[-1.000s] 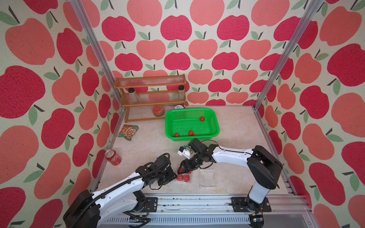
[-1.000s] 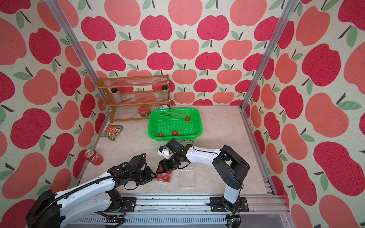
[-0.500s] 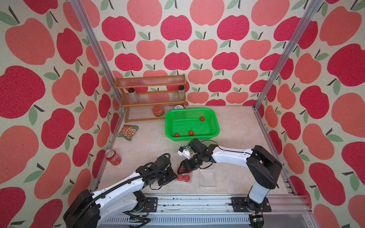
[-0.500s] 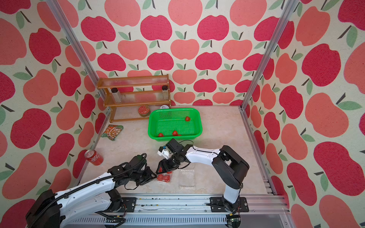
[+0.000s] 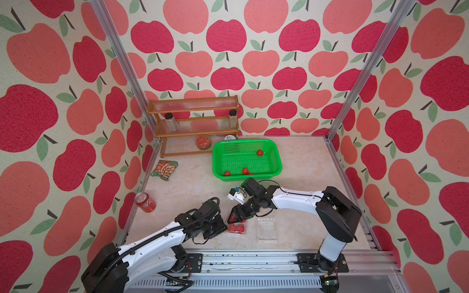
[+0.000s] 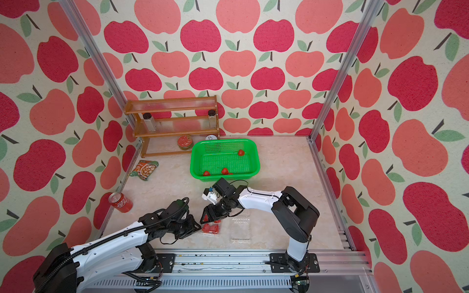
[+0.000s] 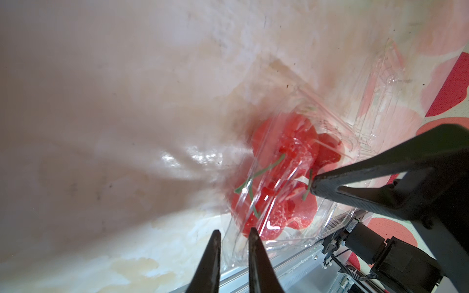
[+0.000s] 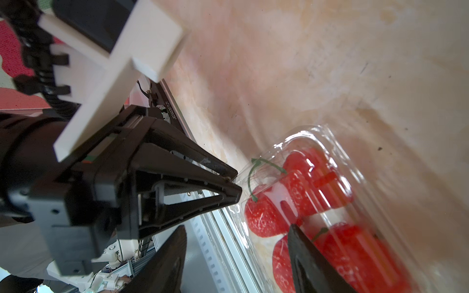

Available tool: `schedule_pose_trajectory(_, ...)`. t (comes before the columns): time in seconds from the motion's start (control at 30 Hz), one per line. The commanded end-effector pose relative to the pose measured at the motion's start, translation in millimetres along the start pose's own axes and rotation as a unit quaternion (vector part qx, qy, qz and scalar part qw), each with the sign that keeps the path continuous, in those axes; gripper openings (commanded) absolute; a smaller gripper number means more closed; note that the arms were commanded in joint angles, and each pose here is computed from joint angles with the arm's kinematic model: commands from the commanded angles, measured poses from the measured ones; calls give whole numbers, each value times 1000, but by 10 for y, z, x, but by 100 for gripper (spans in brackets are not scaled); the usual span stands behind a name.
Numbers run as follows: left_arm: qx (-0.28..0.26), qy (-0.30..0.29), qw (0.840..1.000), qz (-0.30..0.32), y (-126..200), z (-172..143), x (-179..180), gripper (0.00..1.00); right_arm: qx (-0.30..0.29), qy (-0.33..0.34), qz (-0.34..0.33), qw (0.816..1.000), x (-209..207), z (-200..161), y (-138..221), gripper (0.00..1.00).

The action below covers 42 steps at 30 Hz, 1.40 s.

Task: Pack strawberries into containers
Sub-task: Close the packing box at the center of the board.

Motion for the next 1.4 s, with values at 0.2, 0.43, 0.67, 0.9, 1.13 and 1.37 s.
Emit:
schedule_pose_trajectory(0.2,31,5,997,70,-45,-134,253,14,18,-25,-21,999,-116,-72,-84,66)
schedule_pose_trajectory(0.43,34,0,996,83,-77,-134,257,10,18,-26,-20,999,-117,-68,-84,66)
schedule_pose_trajectory(0.67,35,-2,995,89,-74,-135,252,28,17,-25,-17,999,-117,-62,-82,66)
schedule_pose_trajectory(0.9,26,-6,996,88,38,-135,233,52,15,-25,-16,999,-118,-53,-74,65)
schedule_pose_trajectory(1.13,2,-31,997,72,206,-53,36,51,14,-29,-10,999,-118,-56,-72,65)
schedule_pose_trajectory(1.37,26,-49,995,80,95,-68,-30,50,15,-31,-8,999,-120,-61,-83,65)
Point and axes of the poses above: each gripper's point midway between its finger pads, its own y axis back along the fingers, its own x axis along the line the jaws close on, z = x × y, the point moved 4 cm from there along y, back along the fingers, and after that the axes turned 2 degrees about -y, right-handed, at the moved point
